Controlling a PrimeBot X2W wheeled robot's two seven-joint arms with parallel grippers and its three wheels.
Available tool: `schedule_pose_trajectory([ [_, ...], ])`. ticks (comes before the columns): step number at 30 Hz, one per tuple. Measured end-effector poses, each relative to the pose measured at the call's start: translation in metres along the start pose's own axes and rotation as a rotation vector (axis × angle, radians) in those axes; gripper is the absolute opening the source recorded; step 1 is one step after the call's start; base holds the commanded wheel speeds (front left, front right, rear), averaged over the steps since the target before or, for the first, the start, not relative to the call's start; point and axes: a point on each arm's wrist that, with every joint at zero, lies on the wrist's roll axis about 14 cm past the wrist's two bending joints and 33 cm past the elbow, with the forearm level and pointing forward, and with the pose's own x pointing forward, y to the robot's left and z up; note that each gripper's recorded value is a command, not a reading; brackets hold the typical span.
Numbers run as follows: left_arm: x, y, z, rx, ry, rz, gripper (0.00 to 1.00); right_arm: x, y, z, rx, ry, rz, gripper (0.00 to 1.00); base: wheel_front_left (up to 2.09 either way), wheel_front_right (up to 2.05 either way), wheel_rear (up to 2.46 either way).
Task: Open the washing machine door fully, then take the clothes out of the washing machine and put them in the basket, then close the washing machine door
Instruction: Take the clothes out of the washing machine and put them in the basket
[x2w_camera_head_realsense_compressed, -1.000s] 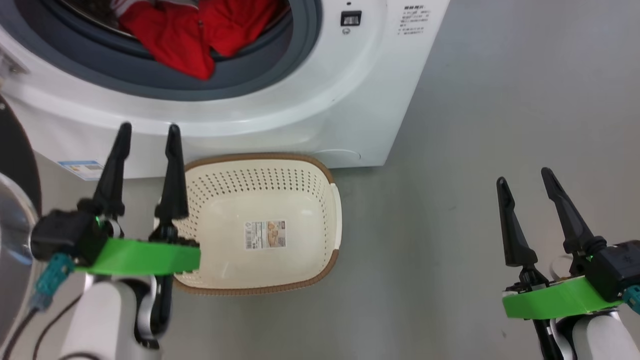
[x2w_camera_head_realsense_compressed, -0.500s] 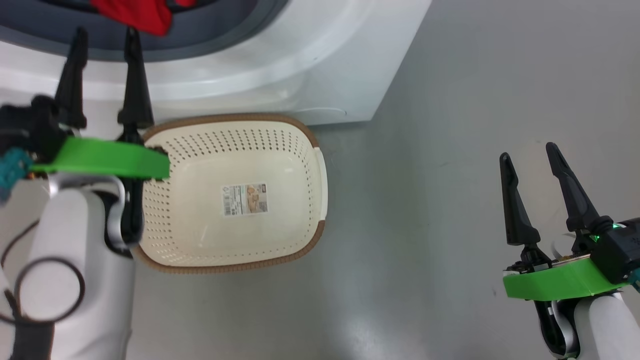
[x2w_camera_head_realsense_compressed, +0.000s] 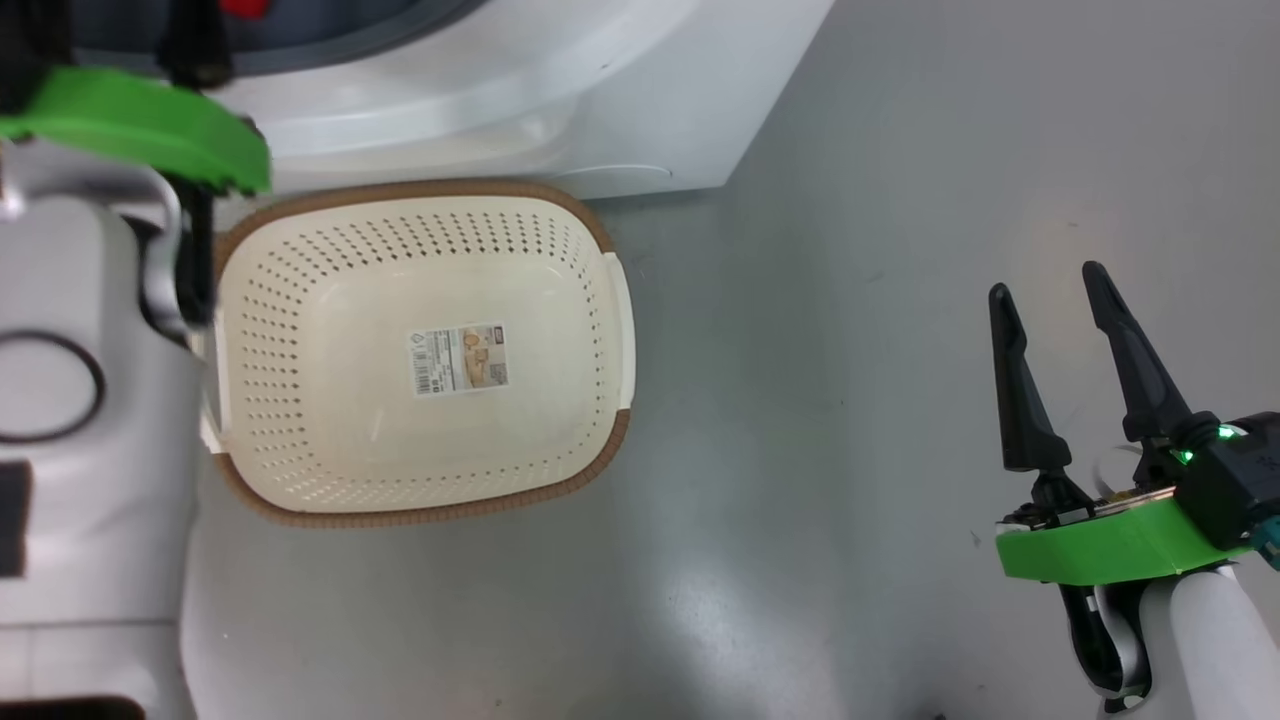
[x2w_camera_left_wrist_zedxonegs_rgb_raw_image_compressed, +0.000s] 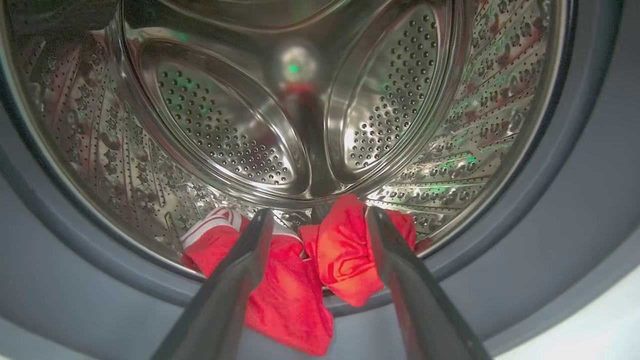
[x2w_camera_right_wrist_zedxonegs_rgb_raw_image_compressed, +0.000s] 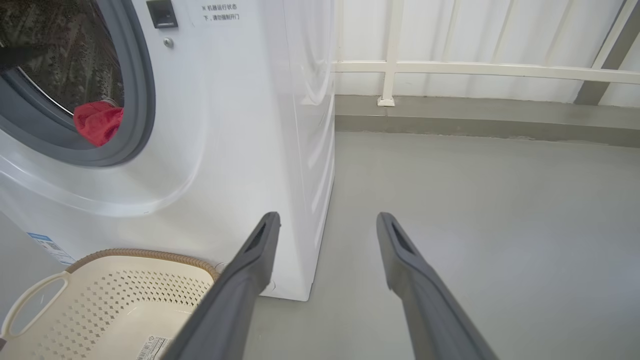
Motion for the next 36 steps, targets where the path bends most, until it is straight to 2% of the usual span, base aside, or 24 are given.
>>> schedule_pose_trajectory([
  [14,0.040,0.010,-0.025,0.104,0.094,0.019,1.00,0.002,0.000,-0.018,0.033,0.042,0.000,1.00,0.00,0.00,0.00],
  [20,0.051,0.029,-0.046,0.146,0.215,0.069,1.00,0.000,0.000,-0.025,0.042,0.064,0.000,1.00,0.00,0.00,0.00],
  [25,0.053,0.041,-0.063,0.184,0.311,0.101,1.00,-0.003,-0.007,-0.024,0.042,0.067,-0.021,1.00,0.00,0.00,0.00],
  [36,0.044,0.046,-0.103,0.298,0.482,0.082,1.00,-0.005,-0.013,-0.027,0.057,0.075,-0.041,1.00,0.00,0.00,0.00],
])
